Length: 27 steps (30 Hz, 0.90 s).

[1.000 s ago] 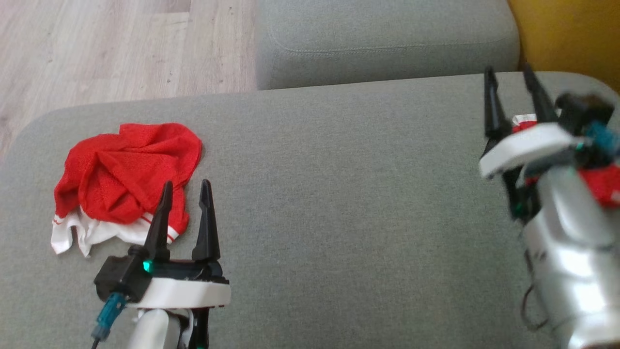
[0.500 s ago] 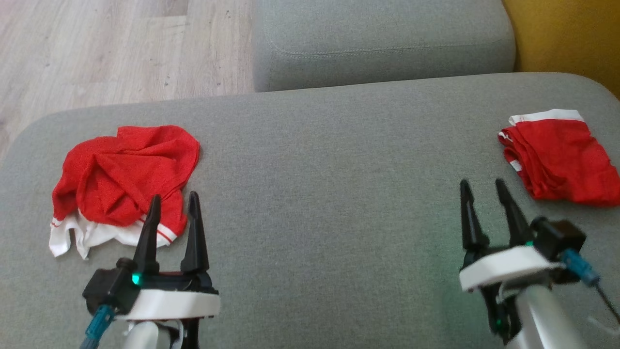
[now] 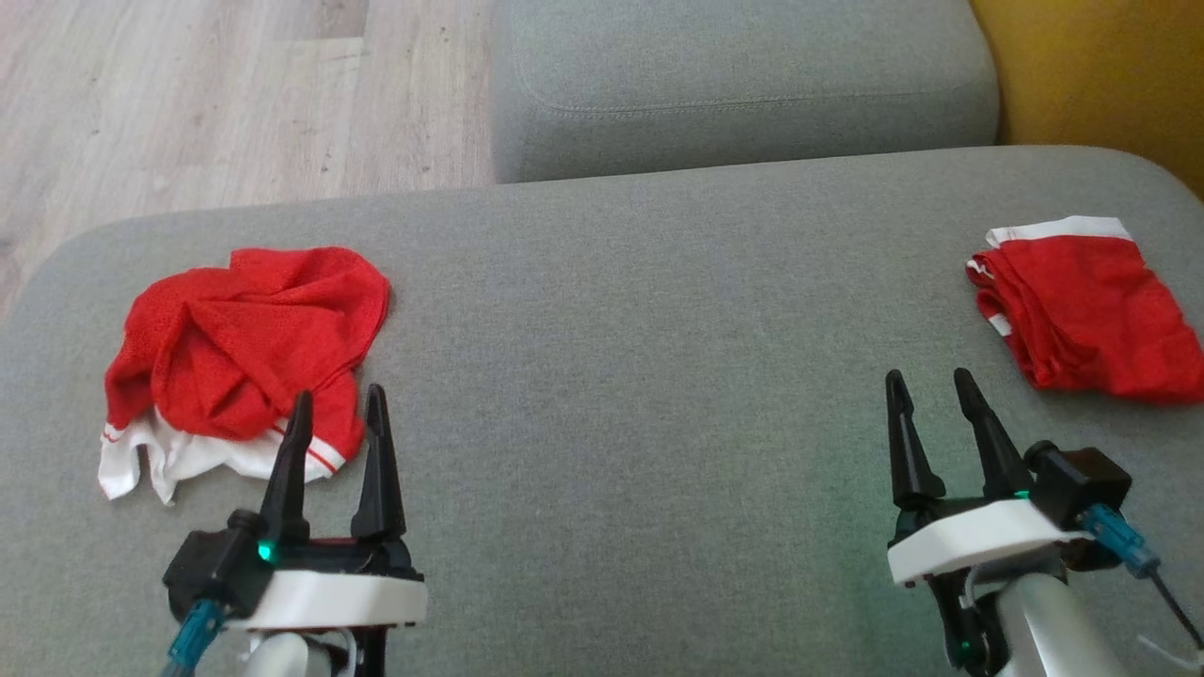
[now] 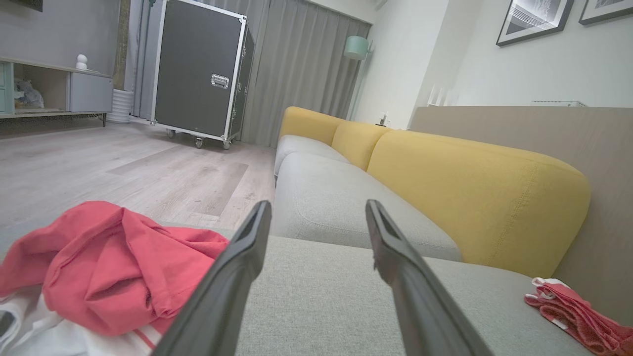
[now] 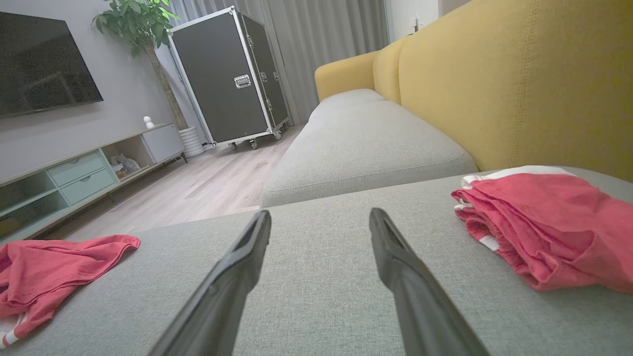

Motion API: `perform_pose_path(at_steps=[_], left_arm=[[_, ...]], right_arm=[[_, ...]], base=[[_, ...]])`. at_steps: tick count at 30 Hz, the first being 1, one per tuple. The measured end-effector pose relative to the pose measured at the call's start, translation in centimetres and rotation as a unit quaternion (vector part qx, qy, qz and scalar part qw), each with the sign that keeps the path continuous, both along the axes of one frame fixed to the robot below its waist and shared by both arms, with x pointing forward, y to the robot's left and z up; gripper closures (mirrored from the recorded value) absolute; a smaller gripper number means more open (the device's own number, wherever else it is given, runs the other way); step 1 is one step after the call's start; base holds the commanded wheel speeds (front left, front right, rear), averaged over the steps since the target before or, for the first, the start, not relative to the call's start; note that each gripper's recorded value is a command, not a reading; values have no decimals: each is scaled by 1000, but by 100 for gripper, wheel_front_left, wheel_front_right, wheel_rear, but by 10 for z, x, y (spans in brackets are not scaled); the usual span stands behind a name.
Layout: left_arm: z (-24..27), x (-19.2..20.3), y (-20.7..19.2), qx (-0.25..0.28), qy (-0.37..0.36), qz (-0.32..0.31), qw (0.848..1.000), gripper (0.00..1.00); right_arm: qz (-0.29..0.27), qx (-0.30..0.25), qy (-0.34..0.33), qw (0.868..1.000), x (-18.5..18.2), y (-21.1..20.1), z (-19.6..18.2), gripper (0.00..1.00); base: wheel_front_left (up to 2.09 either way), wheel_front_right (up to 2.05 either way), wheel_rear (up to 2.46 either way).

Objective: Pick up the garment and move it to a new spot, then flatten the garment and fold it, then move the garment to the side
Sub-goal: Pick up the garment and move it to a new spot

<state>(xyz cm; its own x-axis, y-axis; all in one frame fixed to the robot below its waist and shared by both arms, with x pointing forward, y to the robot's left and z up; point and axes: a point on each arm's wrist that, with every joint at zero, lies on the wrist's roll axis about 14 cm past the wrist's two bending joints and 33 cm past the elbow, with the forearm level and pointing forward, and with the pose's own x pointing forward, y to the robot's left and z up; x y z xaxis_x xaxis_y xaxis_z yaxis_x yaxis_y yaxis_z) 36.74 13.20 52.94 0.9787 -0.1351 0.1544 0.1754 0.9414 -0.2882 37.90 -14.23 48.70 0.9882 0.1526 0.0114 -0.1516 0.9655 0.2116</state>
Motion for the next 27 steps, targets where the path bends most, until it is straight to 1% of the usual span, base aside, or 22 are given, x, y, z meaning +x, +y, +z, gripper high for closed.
perform_pose_path(at_steps=[5,9,14,18,23,27], left_arm=[[1,-3,5,0,-1,7,1000,0],[0,-9,16,1,0,25,1000,0],[-4,-22,39,12,3,61,998,0],[-9,-39,60,18,10,94,995,0],[-9,-60,86,22,6,137,990,0],[-9,-77,104,23,4,167,986,0]], right_arm=[[7,0,-3,1000,2,5,2,0],[34,1,-7,999,3,23,5,0],[86,7,-8,996,3,59,7,0],[128,12,3,992,-4,88,1,0],[188,15,11,982,-15,127,-2,0],[226,19,10,974,-22,152,1,0]], base=[[0,0,0],[0,0,0],[0,0,0],[0,0,0],[0,0,0],[0,0,0]])
